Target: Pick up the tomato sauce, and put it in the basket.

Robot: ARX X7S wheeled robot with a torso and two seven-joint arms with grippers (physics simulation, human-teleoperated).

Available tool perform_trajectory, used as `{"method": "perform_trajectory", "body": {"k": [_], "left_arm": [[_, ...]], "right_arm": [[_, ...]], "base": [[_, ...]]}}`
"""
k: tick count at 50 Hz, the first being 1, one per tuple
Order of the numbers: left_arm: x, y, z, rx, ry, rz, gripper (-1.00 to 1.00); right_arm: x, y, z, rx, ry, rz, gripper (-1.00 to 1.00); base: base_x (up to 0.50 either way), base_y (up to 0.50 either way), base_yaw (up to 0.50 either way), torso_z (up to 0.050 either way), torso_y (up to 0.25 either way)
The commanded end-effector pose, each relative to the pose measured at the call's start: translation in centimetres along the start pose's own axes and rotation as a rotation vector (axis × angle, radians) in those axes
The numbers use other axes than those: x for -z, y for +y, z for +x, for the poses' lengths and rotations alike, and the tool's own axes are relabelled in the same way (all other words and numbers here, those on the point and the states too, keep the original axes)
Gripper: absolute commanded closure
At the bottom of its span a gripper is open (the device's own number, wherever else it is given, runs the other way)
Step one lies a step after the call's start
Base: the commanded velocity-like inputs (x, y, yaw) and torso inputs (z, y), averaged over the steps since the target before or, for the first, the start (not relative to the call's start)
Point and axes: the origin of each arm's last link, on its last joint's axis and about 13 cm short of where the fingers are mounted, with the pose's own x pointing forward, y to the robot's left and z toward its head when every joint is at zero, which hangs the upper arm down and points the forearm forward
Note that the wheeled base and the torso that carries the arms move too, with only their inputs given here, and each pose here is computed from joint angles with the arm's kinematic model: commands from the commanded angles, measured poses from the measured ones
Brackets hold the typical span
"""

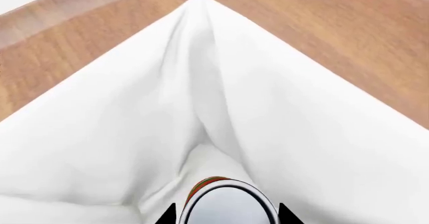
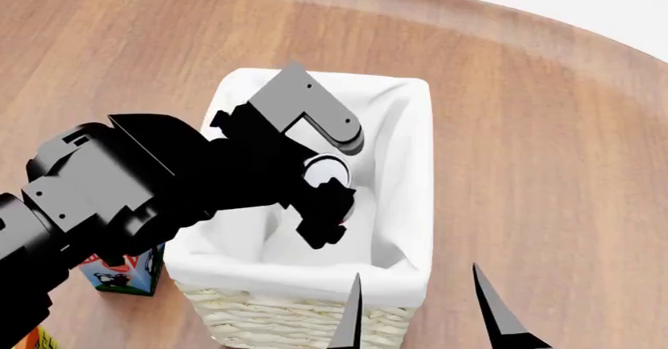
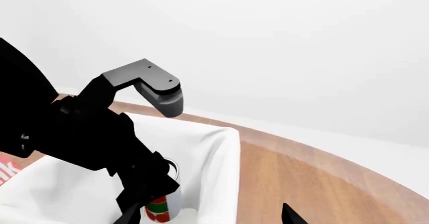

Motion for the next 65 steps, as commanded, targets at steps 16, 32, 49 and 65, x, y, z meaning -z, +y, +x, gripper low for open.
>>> {"method": "perform_trajectory", "body": {"k": [16,32,49,65], "left_arm": [[0.0,-0.2,0.1,-0.010,-0.012,-0.031,-1.00],[0.7,0.0,0.4,-0.020,-0.021,-0.056,-1.00],[-0.9,1.1,-0.5,-0.050,-0.251,-0.119,-1.00],[0.7,-0.4,-5.7,-0.213,-0.597,-0.097,-1.00]], "right_arm": [[0.1,0.0,0.0,-0.001,0.000,0.000,-1.00],[0.0,0.0,0.0,0.001,-0.001,0.000,-1.00],[-0.3,-0.2,-0.2,0.010,0.000,-0.004,-1.00],[-0.7,-0.3,-0.3,0.019,-0.011,-0.011,-1.00]], "base": [[0.00,0.00,0.00,0.000,0.000],[0.00,0.00,0.00,0.000,0.000],[0.00,0.00,0.00,0.000,0.000],[0.00,0.00,0.00,0.000,0.000]]}}
